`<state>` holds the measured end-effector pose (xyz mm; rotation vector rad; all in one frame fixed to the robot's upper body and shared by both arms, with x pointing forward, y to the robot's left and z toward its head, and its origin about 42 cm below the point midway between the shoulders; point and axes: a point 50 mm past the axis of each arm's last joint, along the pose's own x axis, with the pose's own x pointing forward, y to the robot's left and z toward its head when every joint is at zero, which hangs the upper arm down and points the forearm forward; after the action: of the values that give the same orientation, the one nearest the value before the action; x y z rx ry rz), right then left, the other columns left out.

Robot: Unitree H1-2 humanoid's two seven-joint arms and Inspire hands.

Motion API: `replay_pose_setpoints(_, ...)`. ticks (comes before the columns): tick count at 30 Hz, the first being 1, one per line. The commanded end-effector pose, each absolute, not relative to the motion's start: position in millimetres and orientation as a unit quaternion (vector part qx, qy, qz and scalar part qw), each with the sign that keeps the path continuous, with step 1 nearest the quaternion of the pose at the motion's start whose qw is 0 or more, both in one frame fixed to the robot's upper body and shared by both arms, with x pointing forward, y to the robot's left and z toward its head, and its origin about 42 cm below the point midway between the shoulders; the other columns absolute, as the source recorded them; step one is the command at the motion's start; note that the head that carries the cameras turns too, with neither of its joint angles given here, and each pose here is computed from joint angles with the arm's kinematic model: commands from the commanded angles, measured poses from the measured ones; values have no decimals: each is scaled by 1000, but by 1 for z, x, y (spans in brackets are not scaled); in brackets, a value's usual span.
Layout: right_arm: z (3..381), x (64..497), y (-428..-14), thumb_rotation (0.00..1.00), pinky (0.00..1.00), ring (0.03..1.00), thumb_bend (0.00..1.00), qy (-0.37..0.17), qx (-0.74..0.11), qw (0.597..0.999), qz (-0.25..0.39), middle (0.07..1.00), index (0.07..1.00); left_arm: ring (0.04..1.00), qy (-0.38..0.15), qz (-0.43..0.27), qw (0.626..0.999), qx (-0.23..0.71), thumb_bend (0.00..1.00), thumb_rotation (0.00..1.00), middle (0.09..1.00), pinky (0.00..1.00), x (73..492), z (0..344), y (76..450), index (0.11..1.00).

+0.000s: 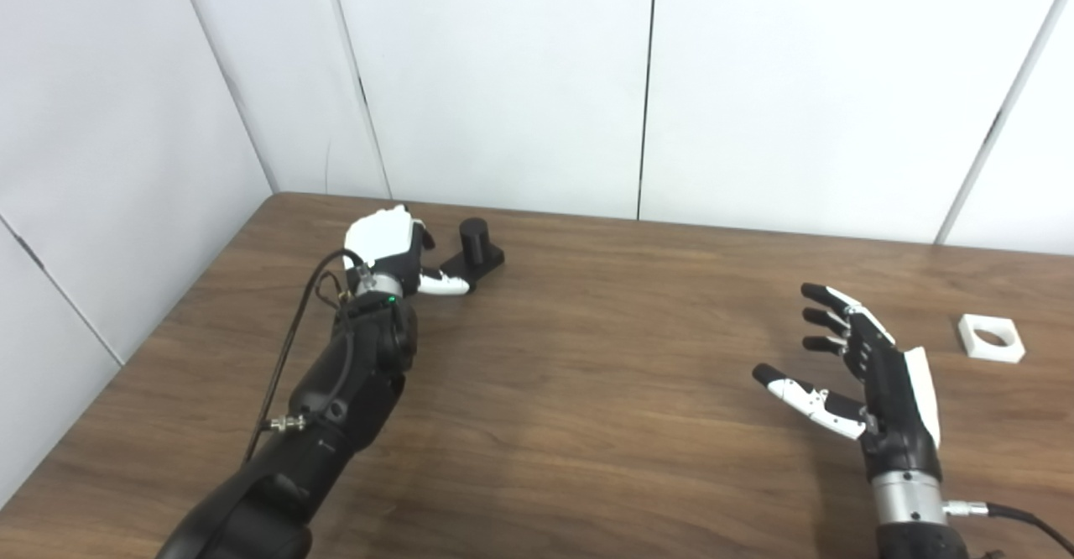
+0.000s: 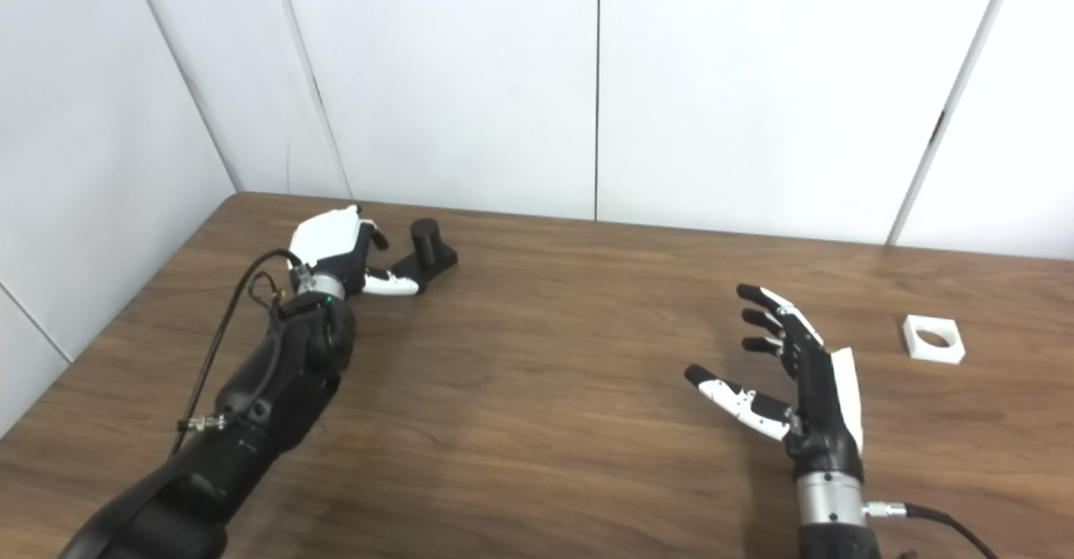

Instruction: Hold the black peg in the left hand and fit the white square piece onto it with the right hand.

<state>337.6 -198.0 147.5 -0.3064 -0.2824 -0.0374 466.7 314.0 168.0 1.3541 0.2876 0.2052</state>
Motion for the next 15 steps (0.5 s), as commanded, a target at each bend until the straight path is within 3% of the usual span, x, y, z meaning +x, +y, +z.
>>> replay_pose_setpoints(1,150,334,-199,103,653,775,621,-159,-157,974,-25,832,774,1000,86,123,765,626,883,510,987,1000,485,202,311,676)
replay_pose_setpoints(15,149,332,-195,78,640,758,628,-153,-165,974,-33,821,763,1000,98,111,767,625,874,515,976,1000,491,182,302,698)
